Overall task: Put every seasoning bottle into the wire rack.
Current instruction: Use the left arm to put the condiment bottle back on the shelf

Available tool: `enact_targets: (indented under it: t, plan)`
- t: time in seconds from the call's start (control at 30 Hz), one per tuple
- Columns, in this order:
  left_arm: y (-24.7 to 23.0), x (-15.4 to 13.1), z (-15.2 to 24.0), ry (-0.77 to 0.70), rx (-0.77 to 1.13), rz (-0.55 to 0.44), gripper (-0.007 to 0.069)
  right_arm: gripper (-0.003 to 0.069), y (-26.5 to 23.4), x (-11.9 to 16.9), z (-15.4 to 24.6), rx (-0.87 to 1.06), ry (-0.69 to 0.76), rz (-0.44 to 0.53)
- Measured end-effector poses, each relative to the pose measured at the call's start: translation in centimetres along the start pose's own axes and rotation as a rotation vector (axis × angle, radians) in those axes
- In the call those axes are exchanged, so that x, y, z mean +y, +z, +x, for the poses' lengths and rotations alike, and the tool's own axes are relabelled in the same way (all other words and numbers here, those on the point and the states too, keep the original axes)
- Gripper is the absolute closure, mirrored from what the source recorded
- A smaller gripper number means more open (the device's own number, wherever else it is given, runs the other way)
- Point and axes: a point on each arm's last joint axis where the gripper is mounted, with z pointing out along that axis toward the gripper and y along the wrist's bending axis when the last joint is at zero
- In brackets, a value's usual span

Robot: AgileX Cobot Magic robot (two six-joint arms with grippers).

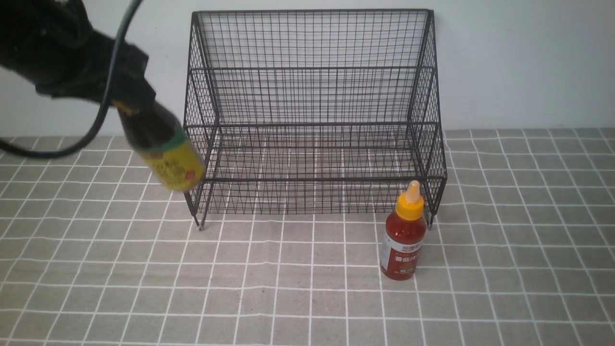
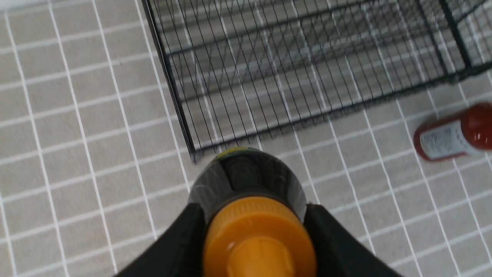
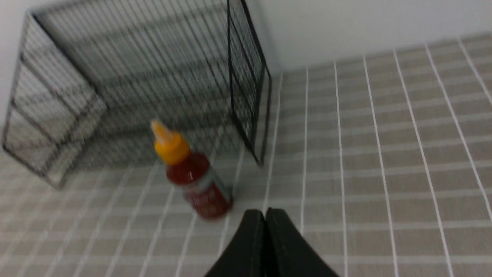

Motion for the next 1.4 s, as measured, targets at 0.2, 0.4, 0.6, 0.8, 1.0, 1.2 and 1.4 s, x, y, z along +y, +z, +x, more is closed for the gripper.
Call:
enact_targets:
  t: [0.2,0.4,0.6,0.8,1.0,1.2,1.4]
  plan:
    - [2.5,0.8,-2.4,0.004,-0.076,-0.003,0.0335,0.0672,1.8,0.8,-5.6,0.239,-0.074,0.008]
    - [8.2,0.2,-2.9,0.116,-0.013,0.02,0.0335,0.067,2.3,0.9,-6.2,0.265,-0.088,-0.007]
    - [12.0,-1.1,-2.7,0.192,0.041,0.054,0.0335,0.067,2.2,1.1,-6.2,0.263,-0.108,-0.025]
    - [15.2,-1.5,-2.0,0.224,0.114,0.061,0.0335,0.0669,2.0,1.5,-6.6,0.246,-0.167,-0.064]
    - [15.8,-1.5,-2.1,0.229,0.109,0.056,0.0314,0.0659,3.2,1.9,-8.7,0.258,-0.179,-0.099]
    - [15.6,-1.7,-1.9,0.176,0.136,0.061,0.0134,0.0642,7.6,2.2,-11.3,0.354,-0.134,-0.159]
    - [11.9,-2.1,-2.1,0.125,0.12,0.029,0.0183,0.0631,11.7,3.8,-11.6,0.473,-0.253,-0.171]
